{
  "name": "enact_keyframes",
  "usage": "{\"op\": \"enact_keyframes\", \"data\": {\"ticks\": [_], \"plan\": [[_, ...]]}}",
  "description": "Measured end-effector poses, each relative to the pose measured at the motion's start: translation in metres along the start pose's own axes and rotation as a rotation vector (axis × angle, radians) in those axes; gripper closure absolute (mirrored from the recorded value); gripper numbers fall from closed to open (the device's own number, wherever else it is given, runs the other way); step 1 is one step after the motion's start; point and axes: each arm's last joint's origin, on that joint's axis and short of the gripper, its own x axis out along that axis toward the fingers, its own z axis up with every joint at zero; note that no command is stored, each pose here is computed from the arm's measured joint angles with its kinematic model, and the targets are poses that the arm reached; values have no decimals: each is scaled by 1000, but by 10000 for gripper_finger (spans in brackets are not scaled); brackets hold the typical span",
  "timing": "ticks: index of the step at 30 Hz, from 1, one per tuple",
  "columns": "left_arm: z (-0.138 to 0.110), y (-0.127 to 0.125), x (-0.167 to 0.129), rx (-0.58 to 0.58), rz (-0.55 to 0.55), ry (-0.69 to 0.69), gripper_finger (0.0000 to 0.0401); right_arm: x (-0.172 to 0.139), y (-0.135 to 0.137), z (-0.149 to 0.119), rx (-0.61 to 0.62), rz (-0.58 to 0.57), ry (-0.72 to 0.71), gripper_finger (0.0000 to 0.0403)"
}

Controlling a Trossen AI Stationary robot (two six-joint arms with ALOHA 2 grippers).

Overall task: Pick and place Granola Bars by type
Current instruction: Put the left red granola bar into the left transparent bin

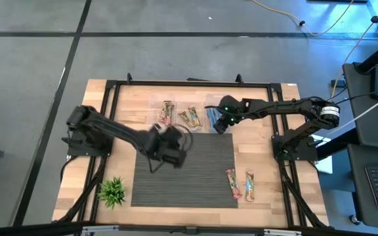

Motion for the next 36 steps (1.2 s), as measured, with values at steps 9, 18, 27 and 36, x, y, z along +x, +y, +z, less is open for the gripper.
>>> {"op": "enact_keyframes", "data": {"ticks": [9,18,27,36], "plan": [[29,80,5,-161,181,-77,313,-32,23,25,-82,-31,-158,221],[43,135,74,-291,98,11,313,-67,48,37,-96,-123,-149,221],[47,172,112,-350,88,22,313,-78,87,-4,-42,-183,-11,221],[36,174,140,-365,49,31,313,-86,131,-52,-2,-104,39,221]]}}
